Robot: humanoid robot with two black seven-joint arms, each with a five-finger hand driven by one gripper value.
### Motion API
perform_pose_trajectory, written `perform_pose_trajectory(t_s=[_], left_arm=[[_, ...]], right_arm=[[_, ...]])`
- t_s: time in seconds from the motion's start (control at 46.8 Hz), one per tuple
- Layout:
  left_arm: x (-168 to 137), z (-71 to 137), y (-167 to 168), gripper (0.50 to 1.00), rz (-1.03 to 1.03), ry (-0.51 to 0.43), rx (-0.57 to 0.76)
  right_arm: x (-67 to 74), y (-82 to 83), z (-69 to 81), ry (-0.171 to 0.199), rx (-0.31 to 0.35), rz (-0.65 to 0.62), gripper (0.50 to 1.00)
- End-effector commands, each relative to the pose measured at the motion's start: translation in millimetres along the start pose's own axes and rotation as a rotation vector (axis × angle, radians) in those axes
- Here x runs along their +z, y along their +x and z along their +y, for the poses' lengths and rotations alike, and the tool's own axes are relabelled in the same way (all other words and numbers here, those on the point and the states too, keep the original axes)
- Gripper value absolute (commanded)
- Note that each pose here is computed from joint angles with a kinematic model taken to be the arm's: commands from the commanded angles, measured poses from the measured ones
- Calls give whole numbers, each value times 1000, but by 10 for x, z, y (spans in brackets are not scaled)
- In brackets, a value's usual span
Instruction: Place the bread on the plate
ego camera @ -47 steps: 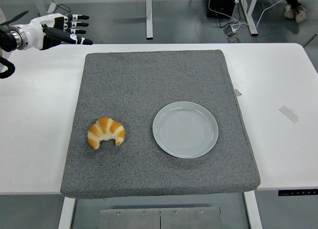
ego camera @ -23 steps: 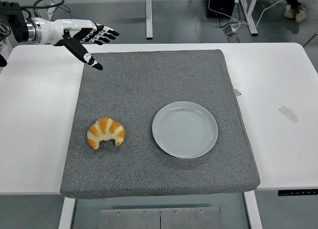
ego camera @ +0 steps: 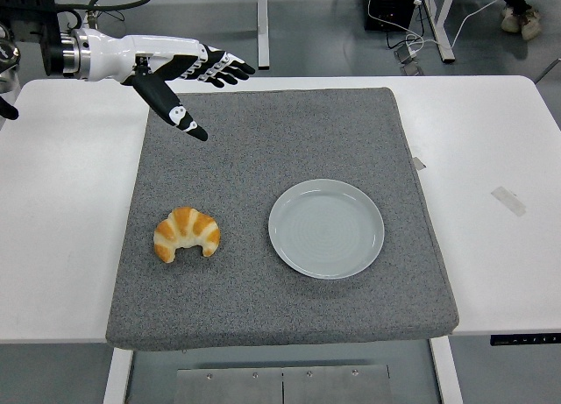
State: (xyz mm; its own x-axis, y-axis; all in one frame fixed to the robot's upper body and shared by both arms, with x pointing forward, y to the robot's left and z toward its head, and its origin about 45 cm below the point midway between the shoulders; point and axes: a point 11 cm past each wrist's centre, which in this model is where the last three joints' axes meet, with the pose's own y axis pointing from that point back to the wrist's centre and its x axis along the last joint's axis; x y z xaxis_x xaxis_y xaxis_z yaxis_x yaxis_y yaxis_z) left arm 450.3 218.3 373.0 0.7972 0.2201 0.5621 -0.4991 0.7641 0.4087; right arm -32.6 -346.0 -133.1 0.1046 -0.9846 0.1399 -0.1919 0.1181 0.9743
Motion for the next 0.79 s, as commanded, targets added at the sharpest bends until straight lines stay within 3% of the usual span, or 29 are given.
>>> perform_pose_trajectory(t_s=[0.0, 0.214, 0.556, 0.769], left_arm=[[-9, 91, -14, 984, 1, -2, 2], [-170, 239, -81, 984, 22, 37, 4], [4, 169, -44, 984, 50, -28, 12], [-5, 327, -80, 984, 55, -31, 16]], right_arm=[[5, -1, 1, -1, 0, 0, 1000], [5, -1, 1, -1, 0, 0, 1000], [-4, 0, -1, 1, 0, 0, 1000], [5, -1, 1, -1, 0, 0, 1000]])
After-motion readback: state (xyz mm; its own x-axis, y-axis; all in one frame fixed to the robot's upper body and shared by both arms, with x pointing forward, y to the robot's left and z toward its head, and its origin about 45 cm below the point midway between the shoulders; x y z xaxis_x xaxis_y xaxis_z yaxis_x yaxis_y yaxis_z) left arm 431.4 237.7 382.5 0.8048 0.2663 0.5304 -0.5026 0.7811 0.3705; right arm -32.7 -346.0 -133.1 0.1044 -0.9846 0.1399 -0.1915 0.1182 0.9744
